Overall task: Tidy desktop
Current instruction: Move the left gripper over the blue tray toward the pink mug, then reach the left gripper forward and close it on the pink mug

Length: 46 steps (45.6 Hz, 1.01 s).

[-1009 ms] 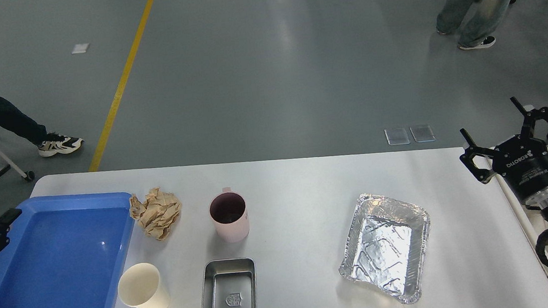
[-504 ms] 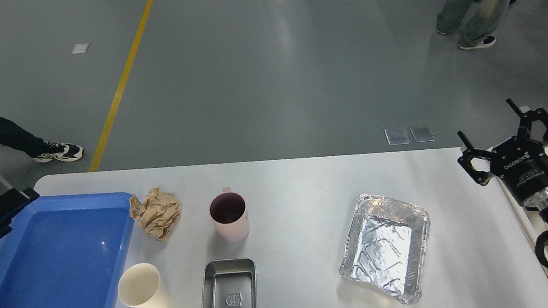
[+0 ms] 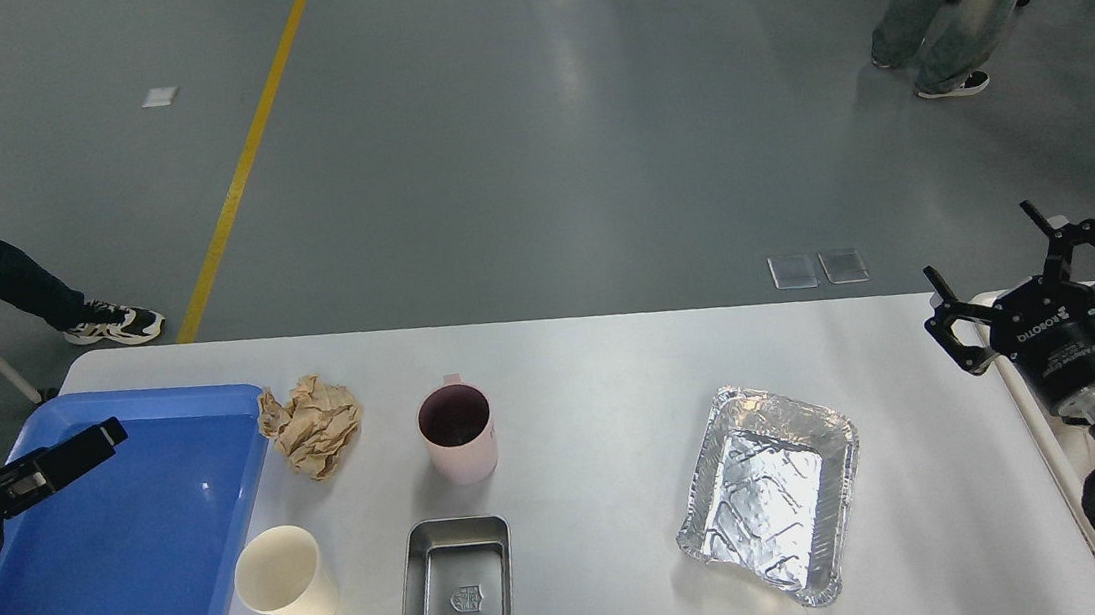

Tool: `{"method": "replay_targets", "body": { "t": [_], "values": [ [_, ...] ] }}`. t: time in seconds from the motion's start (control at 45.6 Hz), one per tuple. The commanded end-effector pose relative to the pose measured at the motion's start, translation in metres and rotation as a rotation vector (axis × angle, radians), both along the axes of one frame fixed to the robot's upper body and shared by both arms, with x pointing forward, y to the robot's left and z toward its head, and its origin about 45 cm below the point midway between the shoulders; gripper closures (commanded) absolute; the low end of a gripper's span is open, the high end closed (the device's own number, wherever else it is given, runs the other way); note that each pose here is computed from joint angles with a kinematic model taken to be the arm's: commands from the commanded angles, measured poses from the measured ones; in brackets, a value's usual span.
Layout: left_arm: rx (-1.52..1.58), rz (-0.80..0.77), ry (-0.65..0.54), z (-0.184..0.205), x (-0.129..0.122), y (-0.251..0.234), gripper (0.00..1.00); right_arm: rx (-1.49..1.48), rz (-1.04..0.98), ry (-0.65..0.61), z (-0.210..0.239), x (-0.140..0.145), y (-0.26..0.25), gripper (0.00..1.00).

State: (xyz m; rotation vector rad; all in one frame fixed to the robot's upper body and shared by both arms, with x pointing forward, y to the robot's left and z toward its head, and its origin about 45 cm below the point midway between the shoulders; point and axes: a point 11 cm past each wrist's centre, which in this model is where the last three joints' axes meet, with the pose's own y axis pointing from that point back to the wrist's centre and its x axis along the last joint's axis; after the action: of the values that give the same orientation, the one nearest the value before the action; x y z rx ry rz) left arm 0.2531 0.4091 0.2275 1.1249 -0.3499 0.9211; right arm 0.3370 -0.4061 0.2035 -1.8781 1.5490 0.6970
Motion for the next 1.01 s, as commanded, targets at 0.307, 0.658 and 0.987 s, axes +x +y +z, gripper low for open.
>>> {"method": "replay_targets", "body": {
  "t": [0.307, 0.658, 0.987],
  "values": [
    [-0.084, -0.003, -0.029, -0.007, 0.002, -0.015, 0.03, -0.004, -0.003, 0.002, 0.000, 0.000, -0.002, 0.00],
    [-0.073, -0.162, 0.142, -0.016, -0.021, -0.017, 0.03, -0.011, -0.002, 0.004, 0.000, 0.000, -0.003, 0.00],
    [0.015, -0.166, 0.086, 0.024, -0.005, 0.005, 0.03, -0.017, -0.003, 0.004, 0.001, 0.000, -0.005, 0.00]
  ]
}}
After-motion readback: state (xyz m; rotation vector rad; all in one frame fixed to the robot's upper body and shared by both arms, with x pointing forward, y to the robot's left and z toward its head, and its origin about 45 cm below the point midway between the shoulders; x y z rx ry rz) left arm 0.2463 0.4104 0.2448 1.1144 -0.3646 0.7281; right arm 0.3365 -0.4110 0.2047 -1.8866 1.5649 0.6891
